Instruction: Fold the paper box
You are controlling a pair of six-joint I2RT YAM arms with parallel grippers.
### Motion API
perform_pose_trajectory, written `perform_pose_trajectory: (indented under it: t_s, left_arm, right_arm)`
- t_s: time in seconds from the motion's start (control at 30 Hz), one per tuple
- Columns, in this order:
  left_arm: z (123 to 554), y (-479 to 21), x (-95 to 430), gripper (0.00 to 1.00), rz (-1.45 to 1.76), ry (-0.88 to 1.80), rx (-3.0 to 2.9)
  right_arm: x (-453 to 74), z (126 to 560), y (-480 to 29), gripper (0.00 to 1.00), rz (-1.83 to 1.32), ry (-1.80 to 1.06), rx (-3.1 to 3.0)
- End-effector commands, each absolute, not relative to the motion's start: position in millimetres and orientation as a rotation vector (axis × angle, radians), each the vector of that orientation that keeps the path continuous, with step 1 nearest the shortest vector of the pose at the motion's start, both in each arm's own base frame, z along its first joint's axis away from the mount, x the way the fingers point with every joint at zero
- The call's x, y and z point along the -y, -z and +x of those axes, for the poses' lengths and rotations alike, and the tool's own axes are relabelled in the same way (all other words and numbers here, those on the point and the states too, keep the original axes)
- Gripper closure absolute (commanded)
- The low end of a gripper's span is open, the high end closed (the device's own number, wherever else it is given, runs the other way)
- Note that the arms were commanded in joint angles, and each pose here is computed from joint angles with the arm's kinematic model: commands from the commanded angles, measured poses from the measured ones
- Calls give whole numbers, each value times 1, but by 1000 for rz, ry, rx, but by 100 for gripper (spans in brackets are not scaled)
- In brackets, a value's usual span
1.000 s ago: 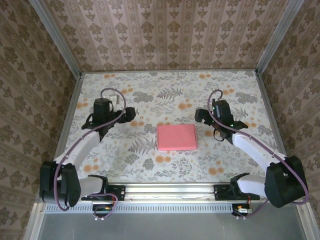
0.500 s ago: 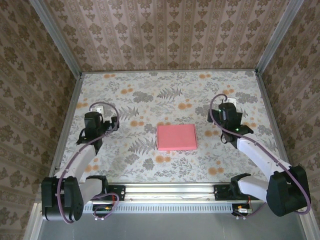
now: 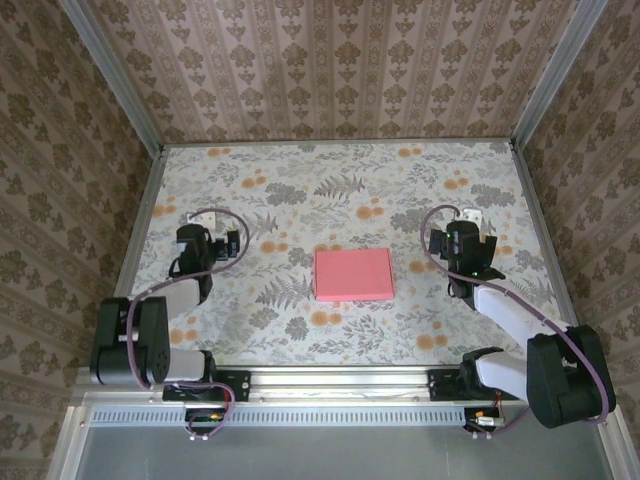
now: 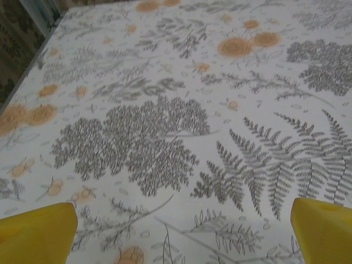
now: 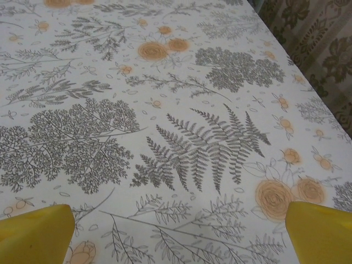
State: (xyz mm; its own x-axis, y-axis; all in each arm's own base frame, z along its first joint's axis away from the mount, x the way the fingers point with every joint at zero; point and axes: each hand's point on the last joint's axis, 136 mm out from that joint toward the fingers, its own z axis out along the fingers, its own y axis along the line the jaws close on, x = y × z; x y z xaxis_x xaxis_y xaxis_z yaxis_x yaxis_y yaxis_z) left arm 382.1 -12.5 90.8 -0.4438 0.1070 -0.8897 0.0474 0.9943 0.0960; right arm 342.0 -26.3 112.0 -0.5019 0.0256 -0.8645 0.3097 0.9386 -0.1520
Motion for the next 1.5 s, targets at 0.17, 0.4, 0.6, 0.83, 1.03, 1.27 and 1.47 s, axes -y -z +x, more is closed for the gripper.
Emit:
perform_pose_trajectory:
  t_s: [0.17, 0.4, 0.6, 0.83, 1.03, 1.27, 1.47]
  left_arm:
    - [401, -97, 6, 0, 115, -61, -1904]
    - [401, -96, 5, 0, 114, -58, -1909]
    - [401, -96, 5, 0, 114, -58, -1909]
    - [401, -96, 7, 0, 125, -46, -1909]
    - [398, -97, 20, 0, 203, 28, -1886]
    - [400, -97, 12, 0, 156, 2, -1899]
    - [400, -96, 12, 0, 157, -3, -1900]
  right_arm:
    - [26, 364, -131, 0, 210, 361, -1895]
    - [19, 378, -133, 0, 184, 331, -1876]
    - [22, 386, -129, 0, 195, 350, -1871]
    - [12, 395, -116, 0, 136, 306, -1891]
    - [-1, 378, -119, 0, 59, 192, -1797]
    - [2, 388, -112, 0, 69, 175, -1861]
    - [31, 385, -105, 0, 225, 136, -1805]
